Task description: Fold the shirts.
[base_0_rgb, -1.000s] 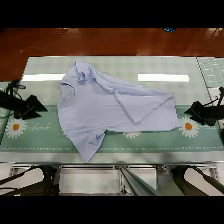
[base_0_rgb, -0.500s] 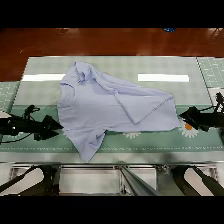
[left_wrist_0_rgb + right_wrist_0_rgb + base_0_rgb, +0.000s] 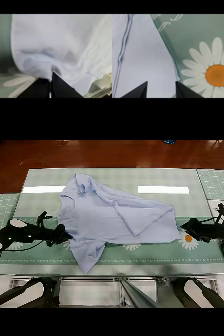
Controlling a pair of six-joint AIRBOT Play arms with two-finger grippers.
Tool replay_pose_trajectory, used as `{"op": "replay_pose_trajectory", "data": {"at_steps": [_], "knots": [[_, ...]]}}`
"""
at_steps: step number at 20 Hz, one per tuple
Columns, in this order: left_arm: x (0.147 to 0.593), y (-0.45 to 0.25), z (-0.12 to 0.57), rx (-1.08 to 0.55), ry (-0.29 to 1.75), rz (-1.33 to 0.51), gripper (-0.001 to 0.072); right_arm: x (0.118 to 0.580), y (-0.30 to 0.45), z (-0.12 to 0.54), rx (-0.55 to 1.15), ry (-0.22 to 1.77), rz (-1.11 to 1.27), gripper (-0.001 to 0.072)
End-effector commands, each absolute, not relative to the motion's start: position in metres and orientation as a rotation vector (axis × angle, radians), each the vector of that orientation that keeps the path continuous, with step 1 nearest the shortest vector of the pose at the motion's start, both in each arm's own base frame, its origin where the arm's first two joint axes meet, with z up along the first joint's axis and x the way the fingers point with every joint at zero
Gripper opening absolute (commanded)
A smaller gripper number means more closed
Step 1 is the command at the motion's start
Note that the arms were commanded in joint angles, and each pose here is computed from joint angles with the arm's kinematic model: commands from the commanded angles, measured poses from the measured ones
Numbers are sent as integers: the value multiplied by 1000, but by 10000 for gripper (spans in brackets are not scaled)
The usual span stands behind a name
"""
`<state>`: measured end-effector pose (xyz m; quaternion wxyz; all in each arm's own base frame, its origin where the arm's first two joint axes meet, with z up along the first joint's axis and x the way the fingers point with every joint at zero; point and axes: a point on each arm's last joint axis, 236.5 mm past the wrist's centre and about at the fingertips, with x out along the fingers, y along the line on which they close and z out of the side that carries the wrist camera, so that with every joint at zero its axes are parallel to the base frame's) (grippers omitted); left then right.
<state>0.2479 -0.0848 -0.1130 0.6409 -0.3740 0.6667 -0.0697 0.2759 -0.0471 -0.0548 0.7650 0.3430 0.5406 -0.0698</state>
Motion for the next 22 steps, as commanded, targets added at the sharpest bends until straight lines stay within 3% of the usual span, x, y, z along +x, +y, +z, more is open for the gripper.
{"op": "replay_pose_trajectory", "data": {"at_steps": [1, 7, 11, 15, 17, 18, 22], "knots": [[253, -86, -112, -834, 1505, -170, 17, 254, -68, -68, 665, 1258, -254, 403], [253, -86, -112, -833, 1505, -170, 17, 233, -44, -87, 718, 1412, -175, 402], [253, -86, -112, -834, 1505, -170, 17, 254, -17, -100, 886, 1406, -82, 401], [253, -86, -112, -834, 1503, -169, 17, 282, 12, -116, 937, 1375, -16, 384], [254, -85, -112, -833, 1500, -168, 17, 307, 30, -108, 952, 1309, 60, 119], [258, -84, -110, -829, 1490, -168, 17, 320, 41, -97, 939, 1270, 132, 29], [325, -78, -40, -823, 1290, -262, 17, 379, 64, -3, 811, 1144, 350, 28]]}}
